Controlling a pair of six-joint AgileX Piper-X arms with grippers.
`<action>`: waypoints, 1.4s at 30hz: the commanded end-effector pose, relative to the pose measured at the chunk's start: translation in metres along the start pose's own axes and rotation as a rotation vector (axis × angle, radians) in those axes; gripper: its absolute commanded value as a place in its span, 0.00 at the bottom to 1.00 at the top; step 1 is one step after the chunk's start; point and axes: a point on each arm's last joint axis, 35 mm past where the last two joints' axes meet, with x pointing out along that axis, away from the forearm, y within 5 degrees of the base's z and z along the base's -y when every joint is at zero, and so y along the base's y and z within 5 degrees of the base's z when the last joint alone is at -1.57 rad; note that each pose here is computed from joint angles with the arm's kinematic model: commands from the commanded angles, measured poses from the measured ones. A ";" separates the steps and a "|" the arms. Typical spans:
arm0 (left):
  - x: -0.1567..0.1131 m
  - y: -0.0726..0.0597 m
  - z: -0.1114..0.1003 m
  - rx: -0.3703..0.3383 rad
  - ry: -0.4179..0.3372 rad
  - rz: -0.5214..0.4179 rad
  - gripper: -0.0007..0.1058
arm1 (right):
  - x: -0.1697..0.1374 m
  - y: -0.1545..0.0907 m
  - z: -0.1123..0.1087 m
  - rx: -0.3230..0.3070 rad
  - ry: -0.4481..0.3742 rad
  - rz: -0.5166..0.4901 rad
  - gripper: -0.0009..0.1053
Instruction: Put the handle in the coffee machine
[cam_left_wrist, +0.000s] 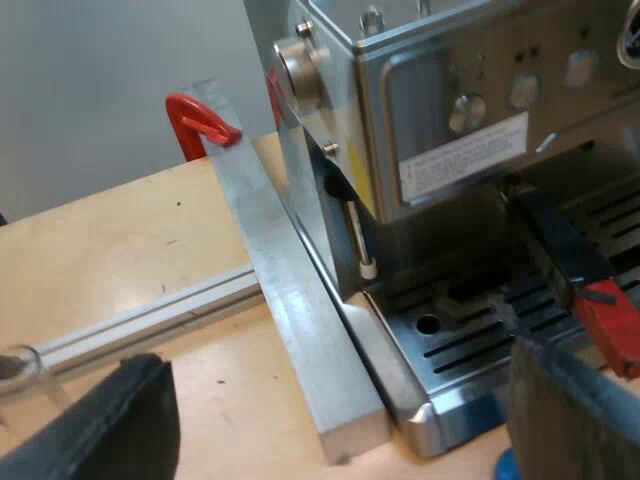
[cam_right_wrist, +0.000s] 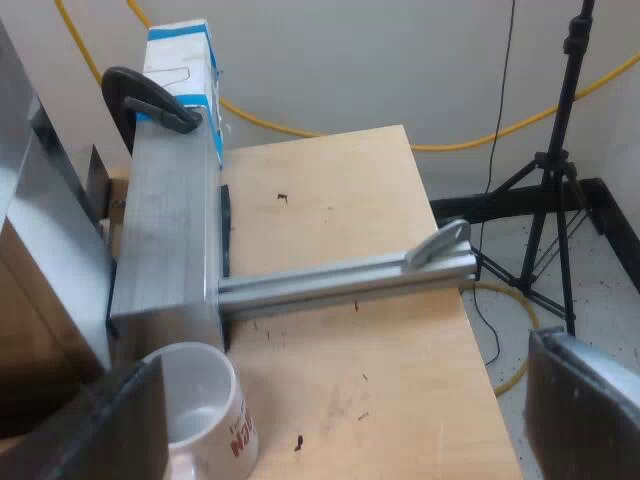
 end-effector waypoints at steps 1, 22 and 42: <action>-0.002 -0.001 -0.011 -0.050 -0.029 -0.001 0.66 | -0.008 0.004 -0.018 -0.012 -0.015 0.006 0.71; -0.014 -0.007 -0.050 -0.019 -0.168 -0.030 0.66 | -0.013 0.025 -0.115 -0.007 -0.043 -0.048 0.71; 0.030 0.006 -0.095 -0.104 0.042 0.080 0.66 | -0.012 0.027 -0.116 -0.009 -0.050 0.000 0.71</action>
